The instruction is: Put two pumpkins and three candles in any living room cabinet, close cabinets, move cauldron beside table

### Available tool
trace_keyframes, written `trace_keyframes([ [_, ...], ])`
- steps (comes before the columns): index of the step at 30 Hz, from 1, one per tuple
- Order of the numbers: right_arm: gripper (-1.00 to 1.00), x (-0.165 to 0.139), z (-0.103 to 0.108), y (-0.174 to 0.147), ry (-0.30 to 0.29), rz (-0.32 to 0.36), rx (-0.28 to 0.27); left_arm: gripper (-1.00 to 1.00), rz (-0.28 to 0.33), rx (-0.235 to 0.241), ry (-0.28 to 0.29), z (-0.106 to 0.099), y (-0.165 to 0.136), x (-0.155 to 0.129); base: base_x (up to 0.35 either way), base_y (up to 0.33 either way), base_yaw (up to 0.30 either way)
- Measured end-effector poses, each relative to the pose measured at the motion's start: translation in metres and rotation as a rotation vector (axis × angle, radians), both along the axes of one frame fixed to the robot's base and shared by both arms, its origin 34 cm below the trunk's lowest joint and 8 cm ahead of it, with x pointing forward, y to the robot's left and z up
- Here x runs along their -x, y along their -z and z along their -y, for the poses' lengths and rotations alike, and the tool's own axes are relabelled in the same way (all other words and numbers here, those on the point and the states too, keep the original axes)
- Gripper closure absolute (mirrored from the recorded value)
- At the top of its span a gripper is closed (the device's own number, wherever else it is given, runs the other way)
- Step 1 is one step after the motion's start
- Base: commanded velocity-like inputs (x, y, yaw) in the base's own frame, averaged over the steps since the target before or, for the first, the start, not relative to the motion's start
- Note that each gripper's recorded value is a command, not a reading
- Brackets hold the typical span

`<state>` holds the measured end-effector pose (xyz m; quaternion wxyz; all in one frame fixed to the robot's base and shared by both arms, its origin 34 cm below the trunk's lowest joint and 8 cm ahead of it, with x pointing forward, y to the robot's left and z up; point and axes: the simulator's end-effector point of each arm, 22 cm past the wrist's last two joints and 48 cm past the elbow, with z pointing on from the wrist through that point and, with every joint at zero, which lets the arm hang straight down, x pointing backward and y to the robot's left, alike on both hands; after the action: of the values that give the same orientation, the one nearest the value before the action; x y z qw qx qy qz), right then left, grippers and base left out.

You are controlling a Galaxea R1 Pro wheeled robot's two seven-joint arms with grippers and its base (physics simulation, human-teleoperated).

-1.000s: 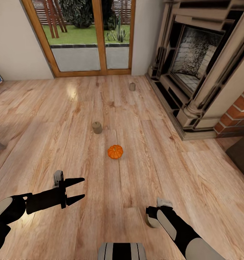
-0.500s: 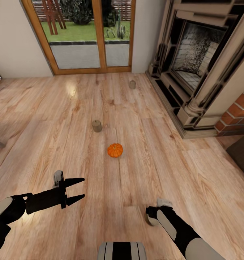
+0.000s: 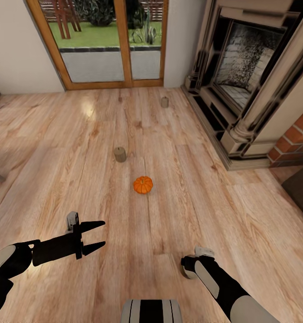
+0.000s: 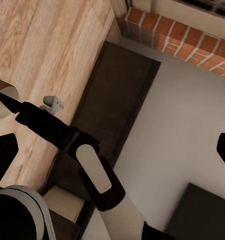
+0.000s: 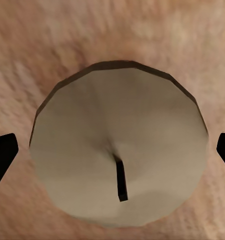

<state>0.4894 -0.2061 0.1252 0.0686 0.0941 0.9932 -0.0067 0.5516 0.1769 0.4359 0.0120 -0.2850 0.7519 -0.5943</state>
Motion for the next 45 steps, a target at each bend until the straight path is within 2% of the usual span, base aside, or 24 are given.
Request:
trace_keyframes([
  [39,-1.00,0.015,0.000,0.017,-0.002,-0.039,0.001,-1.00,-0.041,-0.001,0.001,0.000,0.020,0.003,0.000,0.000,0.000],
  [40,1.00,0.015,0.000,0.017,-0.002,-0.039,0.001,-1.00,-0.041,-0.001,0.001,0.000,0.020,0.003,0.000,0.000,0.000],
  [45,1.00,0.015,0.000,0.017,-0.003,-0.039,0.001,-1.00,-0.041,-0.001,0.001,0.000,0.020,0.003,0.000,0.000,0.000],
])
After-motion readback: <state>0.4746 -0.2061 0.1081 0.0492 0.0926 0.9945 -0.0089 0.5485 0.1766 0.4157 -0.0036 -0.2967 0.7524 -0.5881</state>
